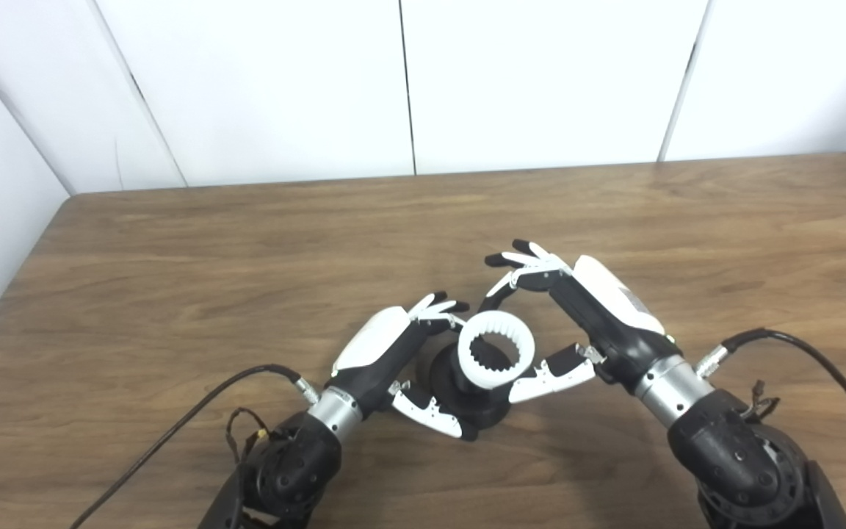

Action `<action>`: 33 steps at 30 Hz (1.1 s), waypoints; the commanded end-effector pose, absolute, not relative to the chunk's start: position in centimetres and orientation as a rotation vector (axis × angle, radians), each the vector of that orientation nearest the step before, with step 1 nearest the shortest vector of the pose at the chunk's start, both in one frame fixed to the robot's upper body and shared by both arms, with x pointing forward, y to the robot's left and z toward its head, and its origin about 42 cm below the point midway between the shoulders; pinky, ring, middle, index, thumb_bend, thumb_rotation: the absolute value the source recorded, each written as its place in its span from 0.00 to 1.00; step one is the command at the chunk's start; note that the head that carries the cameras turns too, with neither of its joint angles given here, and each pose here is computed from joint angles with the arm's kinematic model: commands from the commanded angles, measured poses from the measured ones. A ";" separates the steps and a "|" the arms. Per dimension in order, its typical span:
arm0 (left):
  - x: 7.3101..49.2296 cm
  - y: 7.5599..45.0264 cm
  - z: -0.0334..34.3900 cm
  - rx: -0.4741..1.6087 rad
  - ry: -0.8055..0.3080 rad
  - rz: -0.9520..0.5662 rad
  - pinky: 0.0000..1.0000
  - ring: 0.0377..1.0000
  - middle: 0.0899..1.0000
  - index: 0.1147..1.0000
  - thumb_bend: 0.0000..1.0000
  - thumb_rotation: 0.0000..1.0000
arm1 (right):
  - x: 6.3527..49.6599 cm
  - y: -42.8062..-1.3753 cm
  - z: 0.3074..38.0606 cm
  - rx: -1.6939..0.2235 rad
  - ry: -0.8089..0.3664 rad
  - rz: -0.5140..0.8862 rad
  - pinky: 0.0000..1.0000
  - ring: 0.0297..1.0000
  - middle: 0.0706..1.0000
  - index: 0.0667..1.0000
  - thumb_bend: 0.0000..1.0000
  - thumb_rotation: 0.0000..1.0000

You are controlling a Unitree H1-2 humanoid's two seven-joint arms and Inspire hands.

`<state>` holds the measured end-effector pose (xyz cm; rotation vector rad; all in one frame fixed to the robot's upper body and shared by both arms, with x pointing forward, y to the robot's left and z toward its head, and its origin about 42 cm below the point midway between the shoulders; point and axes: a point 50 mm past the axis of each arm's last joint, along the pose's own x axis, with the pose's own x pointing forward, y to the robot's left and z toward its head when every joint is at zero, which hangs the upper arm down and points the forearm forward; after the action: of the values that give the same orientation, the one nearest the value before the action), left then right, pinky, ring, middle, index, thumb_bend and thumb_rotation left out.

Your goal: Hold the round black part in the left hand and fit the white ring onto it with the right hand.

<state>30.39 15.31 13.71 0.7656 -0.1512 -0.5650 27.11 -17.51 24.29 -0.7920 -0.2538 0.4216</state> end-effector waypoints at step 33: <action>30.0 15.7 12.6 0.796 -0.078 -0.584 0.92 1.00 0.91 0.55 0.89 0.17 | 28.8 -16.6 24.2 -0.799 -0.299 0.412 1.00 1.00 0.87 0.45 0.53 0.15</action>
<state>30.38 15.30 13.75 0.7611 -0.1512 -0.5622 28.34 -17.11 22.30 -0.7898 -0.1919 0.4349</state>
